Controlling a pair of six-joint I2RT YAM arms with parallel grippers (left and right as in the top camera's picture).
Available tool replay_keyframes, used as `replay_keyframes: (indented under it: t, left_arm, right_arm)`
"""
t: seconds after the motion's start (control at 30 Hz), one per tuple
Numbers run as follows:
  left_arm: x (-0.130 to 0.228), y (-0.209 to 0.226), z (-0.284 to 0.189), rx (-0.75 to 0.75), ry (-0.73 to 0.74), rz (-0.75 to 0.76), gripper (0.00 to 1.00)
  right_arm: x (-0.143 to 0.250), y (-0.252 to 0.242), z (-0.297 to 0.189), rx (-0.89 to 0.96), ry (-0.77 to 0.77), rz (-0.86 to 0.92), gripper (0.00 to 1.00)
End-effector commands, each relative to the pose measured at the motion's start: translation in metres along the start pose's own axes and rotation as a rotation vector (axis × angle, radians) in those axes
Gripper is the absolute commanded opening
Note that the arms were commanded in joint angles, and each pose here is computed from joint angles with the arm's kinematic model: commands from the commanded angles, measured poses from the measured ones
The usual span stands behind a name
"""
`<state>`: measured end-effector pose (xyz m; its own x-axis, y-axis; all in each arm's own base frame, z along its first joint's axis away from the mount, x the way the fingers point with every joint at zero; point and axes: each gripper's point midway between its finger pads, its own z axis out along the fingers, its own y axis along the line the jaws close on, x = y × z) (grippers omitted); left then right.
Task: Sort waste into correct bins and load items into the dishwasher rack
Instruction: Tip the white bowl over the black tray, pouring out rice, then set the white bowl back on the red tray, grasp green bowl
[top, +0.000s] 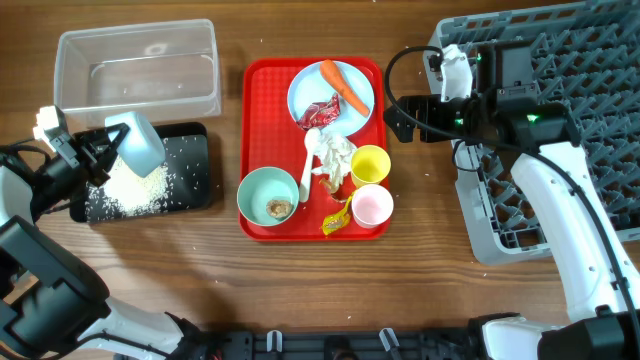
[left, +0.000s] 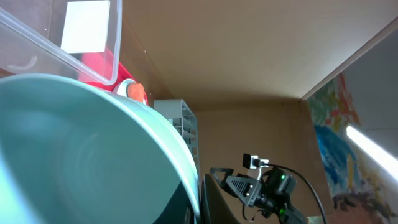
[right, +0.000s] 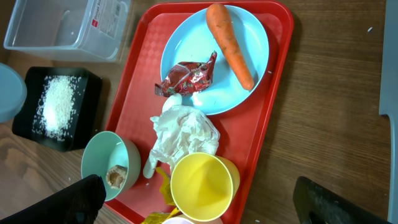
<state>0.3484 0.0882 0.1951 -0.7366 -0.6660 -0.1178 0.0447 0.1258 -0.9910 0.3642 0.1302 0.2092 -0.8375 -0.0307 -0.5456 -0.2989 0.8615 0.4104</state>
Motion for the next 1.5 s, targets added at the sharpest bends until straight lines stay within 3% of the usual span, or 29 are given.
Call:
replay_keyframes:
  t: [0.0, 0.1, 0.2, 0.4, 0.43, 0.53, 0.77, 0.93, 0.97, 1.03, 1.07, 1.13, 1.27, 1.33, 1.47]
  left_arm:
    - [0.002, -0.001, 0.002, 0.006, 0.005, -0.011, 0.04]
    - [0.023, -0.003, 0.041, -0.130, 0.153, 0.109, 0.04]
    - [0.051, -0.023, 0.105, -0.303, 0.340, 0.363, 0.04]
    - [0.068, 0.024, 0.197, -0.905, 0.339, 0.813, 0.04]
    - [0.081, 0.038, 0.223, -0.979, 0.355, 0.954, 0.04]
    - [0.105, 0.061, 0.244, -1.051, 0.406, 1.035, 0.04]
    - [0.139, 0.123, 0.231, -1.150, 0.619, 0.946, 0.04]
    - [0.165, 0.122, 0.238, -1.120, 0.681, 0.965, 0.04]
    - [0.172, 0.122, 0.240, -1.115, 0.698, 0.974, 0.10]
    - [0.176, 0.120, 0.243, -1.105, 0.701, 0.987, 0.59]
    - [0.175, 0.120, 0.244, -1.105, 0.693, 0.985, 0.77]
    - [0.162, 0.099, 0.240, -1.135, 0.641, 0.939, 0.88]
    - [0.170, 0.025, 0.230, -1.072, 0.664, 0.921, 0.88]
    - [0.198, 0.031, 0.214, -1.048, 0.785, 0.805, 0.74]
    - [0.227, 0.085, 0.175, -1.174, 0.864, 0.612, 0.76]
  right_arm:
    - [-0.006, 0.002, 0.000, 0.002, -0.009, 0.001, 0.99]
    - [-0.009, 0.002, 0.000, 0.001, -0.019, -0.008, 0.99]
    - [-0.009, 0.002, 0.000, 0.001, -0.019, -0.010, 0.99]
    - [-0.008, 0.000, 0.000, 0.010, -0.017, -0.008, 0.99]
    - [-0.009, -0.001, -0.001, 0.017, -0.020, -0.010, 0.99]
    - [-0.009, -0.002, -0.001, 0.026, -0.020, -0.009, 0.99]
    - [-0.010, -0.010, -0.001, 0.071, -0.025, -0.012, 0.99]
    - [-0.009, -0.012, -0.001, 0.082, -0.025, -0.011, 0.99]
    - [-0.009, -0.012, -0.001, 0.082, -0.025, -0.010, 0.99]
    - [-0.009, -0.012, -0.001, 0.082, -0.025, -0.010, 0.99]
    - [-0.009, -0.012, -0.001, 0.082, -0.024, -0.010, 0.99]
    - [-0.011, -0.012, -0.001, 0.083, -0.030, -0.013, 0.99]
    - [-0.014, -0.012, -0.001, 0.083, -0.042, -0.017, 1.00]
    - [-0.013, -0.012, -0.001, 0.083, -0.041, -0.017, 0.99]
    - [-0.013, -0.012, -0.001, 0.084, -0.039, -0.015, 1.00]
